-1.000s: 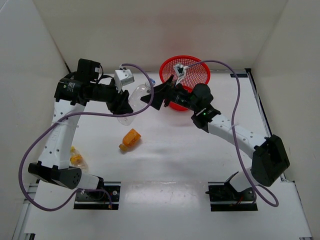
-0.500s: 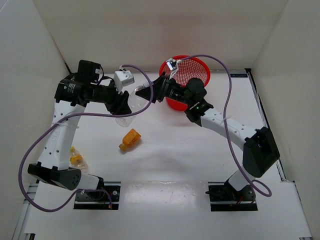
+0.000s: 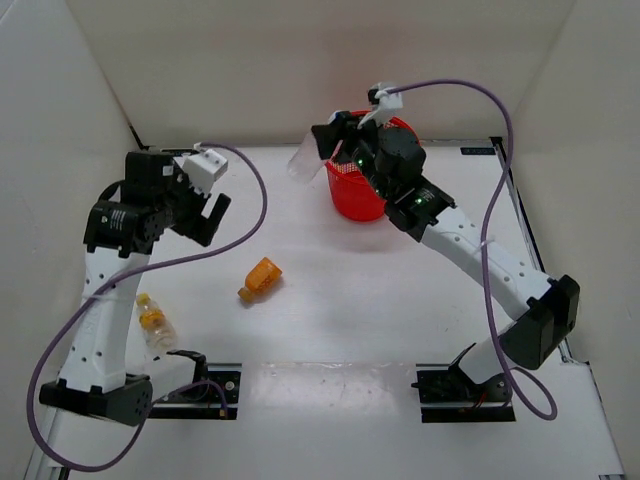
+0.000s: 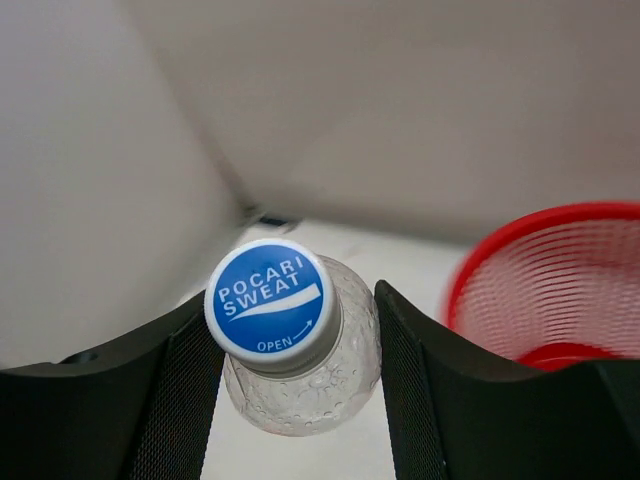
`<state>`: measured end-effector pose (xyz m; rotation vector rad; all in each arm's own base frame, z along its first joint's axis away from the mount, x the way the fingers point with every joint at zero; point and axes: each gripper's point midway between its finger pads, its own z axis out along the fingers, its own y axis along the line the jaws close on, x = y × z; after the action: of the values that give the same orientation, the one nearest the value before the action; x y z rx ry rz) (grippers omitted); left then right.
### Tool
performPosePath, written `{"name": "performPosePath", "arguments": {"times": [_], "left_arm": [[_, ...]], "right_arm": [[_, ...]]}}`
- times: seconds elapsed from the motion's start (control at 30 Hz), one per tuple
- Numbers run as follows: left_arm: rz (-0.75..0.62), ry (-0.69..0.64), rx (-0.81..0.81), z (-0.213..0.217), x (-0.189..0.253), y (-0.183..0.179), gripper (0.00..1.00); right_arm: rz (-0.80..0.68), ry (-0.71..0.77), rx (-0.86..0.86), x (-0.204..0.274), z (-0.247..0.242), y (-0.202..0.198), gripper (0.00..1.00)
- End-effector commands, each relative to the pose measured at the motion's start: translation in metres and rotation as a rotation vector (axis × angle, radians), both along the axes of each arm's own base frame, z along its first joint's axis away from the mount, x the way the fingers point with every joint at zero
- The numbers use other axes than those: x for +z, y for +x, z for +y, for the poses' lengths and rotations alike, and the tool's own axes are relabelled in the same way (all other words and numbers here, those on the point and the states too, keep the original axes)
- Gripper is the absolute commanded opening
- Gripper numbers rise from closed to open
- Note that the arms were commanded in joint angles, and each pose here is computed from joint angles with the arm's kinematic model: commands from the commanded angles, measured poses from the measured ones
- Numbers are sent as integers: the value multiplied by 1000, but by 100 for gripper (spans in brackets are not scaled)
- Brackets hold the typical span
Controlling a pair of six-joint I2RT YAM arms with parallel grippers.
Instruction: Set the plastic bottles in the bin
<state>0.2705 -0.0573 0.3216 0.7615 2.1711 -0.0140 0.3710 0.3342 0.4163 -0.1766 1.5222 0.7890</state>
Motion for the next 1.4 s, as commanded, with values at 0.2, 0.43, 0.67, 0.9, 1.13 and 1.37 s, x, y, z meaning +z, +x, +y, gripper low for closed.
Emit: {"name": "performPosePath", "arguments": {"times": [0.2,0.43,0.67,0.9,1.13,1.37], "left_arm": [[393,278,492,112,-128,-63,100],[494,217,634,138,-161,-74,100],[608,183,761,161,-193,-94,100],[718,207,884,190,-233,-125,100],[810,23,887,181,-269,-122,100],[864,-93,887,175,-288,-117,100]], "right_arm": [[27,-449,-612,-63,-107,118,11],[133,-530,-707,-95,-133,146,81],[126,-469,-593,-80,-127,128,100],[56,-395,-477,-40,-105,79,100],[29,-332,-419,-36,-99,46,100],[42,-305,-419,-44,-109,31,100]]}}
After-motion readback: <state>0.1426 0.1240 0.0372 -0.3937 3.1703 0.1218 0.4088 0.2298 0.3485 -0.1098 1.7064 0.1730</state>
